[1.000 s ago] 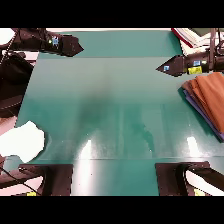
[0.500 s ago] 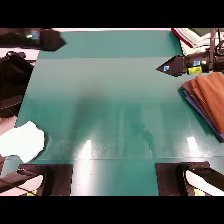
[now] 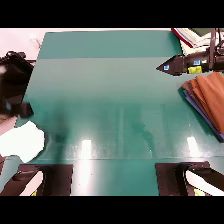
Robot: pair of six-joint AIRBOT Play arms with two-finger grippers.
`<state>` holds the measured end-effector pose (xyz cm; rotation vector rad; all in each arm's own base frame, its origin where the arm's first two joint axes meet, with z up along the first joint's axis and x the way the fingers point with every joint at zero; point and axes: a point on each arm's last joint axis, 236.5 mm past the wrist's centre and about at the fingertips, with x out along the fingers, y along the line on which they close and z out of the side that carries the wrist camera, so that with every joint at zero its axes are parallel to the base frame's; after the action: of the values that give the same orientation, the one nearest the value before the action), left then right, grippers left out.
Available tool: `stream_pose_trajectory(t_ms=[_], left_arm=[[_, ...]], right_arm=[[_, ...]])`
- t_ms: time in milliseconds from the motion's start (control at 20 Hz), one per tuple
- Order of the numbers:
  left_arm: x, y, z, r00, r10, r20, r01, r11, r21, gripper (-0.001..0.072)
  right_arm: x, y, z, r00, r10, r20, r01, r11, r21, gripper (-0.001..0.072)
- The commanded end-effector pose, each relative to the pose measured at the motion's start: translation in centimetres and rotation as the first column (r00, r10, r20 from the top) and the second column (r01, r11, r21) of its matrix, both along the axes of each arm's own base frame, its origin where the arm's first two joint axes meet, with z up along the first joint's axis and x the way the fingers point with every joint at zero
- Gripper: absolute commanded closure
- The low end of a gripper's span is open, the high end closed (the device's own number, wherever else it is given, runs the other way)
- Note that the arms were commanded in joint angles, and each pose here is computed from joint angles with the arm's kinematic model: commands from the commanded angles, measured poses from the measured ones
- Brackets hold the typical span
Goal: Fold the shirts.
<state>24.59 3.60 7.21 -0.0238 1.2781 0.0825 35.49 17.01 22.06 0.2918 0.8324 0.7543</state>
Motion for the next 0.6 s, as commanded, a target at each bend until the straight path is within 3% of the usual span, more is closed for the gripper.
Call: stream_pose_trajectory(t_ms=[0,200,250,300,350,400,550], left_arm=[[-5.9,1.5,-8.7,0.971,0.082,-0.224,-0.082,0.997,0.011,0.0071],[-8.6,1.0,-12.0,0.938,0.146,-0.313,-0.152,0.988,0.003,0.0074],[-8.8,0.9,-11.7,0.933,0.163,-0.321,-0.171,0.985,0.003,0.0224],[-8.5,1.0,-11.1,0.934,0.169,-0.315,-0.177,0.984,0.002,0.0488],[-7.6,1.1,-9.9,0.944,0.171,-0.283,-0.178,0.984,0.0,0.0644],[-6.1,1.1,-8.3,0.958,0.172,-0.228,-0.179,0.984,-0.01,0.0677],[0.5,-0.3,1.2,0.985,0.158,0.064,-0.15,0.982,-0.115,0.0679]], right_arm=[[0.1,0.0,0.0,1.0,-0.001,0.0,0.001,1.0,0.0,0.0694],[0.1,0.0,-0.6,1.0,-0.003,-0.014,0.003,1.0,0.001,0.0694],[0.1,0.0,-0.9,1.0,-0.007,-0.019,0.007,1.0,0.002,0.0694],[0.1,0.0,-0.9,1.0,-0.007,-0.019,0.007,1.0,0.002,0.0694],[0.3,-0.1,-0.7,1.0,-0.011,-0.011,0.011,1.0,0.004,0.0694],[0.4,-0.1,-0.1,1.0,-0.014,0.006,0.014,1.0,0.005,0.0694],[0.9,-0.1,3.4,0.995,-0.019,0.097,0.018,1.0,0.01,0.0694]])
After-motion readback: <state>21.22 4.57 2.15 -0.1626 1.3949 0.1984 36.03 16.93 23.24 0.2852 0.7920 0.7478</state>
